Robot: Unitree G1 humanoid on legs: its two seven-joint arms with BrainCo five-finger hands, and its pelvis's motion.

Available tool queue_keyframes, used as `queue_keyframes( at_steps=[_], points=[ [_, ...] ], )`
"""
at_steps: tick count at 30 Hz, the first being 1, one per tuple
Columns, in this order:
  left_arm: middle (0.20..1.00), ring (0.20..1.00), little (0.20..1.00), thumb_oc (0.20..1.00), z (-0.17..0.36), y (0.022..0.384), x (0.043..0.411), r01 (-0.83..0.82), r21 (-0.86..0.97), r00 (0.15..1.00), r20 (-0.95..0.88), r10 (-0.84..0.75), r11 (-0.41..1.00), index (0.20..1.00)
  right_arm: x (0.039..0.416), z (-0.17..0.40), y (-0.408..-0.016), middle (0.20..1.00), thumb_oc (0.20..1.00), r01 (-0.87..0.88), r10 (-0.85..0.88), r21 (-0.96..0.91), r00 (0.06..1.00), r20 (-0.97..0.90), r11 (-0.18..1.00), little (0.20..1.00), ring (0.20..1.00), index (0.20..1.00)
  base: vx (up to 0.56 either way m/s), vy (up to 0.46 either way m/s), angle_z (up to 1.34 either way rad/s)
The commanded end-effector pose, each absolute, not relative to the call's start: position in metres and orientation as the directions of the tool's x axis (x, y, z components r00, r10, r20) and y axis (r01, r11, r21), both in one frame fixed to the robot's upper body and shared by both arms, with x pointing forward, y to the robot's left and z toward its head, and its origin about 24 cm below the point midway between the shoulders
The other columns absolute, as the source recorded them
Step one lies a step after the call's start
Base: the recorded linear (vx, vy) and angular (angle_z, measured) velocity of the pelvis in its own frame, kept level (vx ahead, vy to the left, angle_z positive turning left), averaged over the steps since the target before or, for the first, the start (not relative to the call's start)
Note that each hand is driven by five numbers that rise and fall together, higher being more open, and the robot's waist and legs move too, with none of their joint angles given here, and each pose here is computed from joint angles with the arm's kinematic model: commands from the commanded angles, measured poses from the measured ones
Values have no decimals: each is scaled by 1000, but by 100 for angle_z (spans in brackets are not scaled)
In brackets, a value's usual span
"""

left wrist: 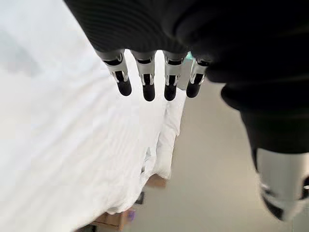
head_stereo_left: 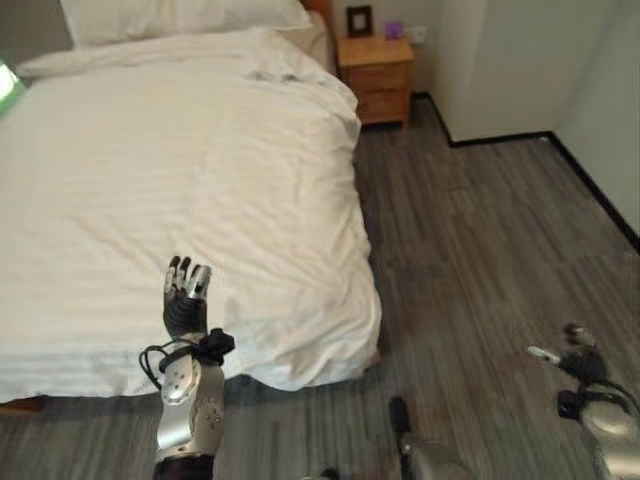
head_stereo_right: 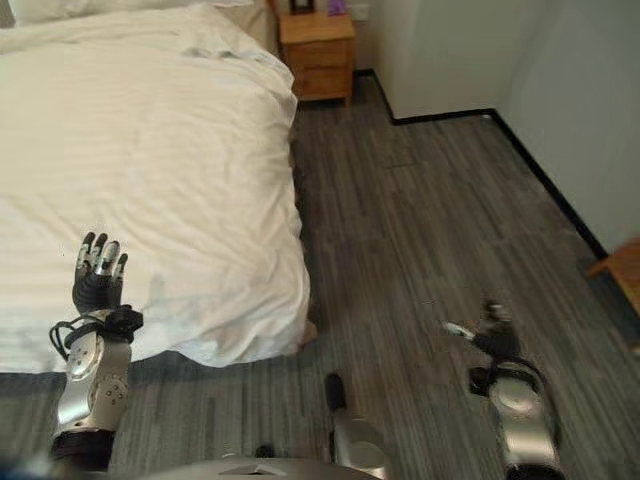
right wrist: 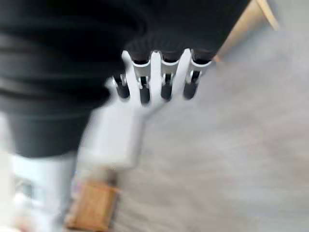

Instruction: Making the bed.

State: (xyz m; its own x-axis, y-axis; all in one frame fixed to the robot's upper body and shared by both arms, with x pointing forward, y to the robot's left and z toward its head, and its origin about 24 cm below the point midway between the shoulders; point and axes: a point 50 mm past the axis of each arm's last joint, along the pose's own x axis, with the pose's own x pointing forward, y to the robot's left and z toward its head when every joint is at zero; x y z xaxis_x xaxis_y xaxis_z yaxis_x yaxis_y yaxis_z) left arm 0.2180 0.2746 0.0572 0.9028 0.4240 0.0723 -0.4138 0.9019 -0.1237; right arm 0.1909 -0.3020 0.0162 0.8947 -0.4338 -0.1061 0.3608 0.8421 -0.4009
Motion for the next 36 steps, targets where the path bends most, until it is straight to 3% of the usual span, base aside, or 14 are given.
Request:
queue_keyframes(
  at_steps=[1,11,20,25,36],
  points=[
    [1000,1000,1000,1000,71,255,199,-279,93,951,167,261,956,1000,212,57,-267,1000,1000,275,-247,-447,961,121,851,1000,1000,1000,-441,-31,-155],
    [1000,1000,1000,1000,49,194,209,85,21,995,51,-86,996,1000,214,35,-238,1000,1000,102,-112,-487,994,9,867,1000,1000,1000,-106,-131,-116],
    [1000,1000,1000,1000,44,184,215,98,-26,995,28,-97,995,1000,219,48,-233,1000,1000,73,-51,-493,997,57,867,1000,1000,1000,150,-371,-107],
    [1000,1000,1000,1000,38,174,211,102,-129,995,9,-102,986,1000,224,47,-233,1000,1000,58,-40,-535,998,44,843,1000,1000,1000,203,-58,-52],
    [1000,1000,1000,1000,23,188,202,-27,-64,998,-61,23,998,1000,220,48,-228,1000,1000,82,-54,-555,996,66,828,1000,1000,1000,469,73,3]
  ],
)
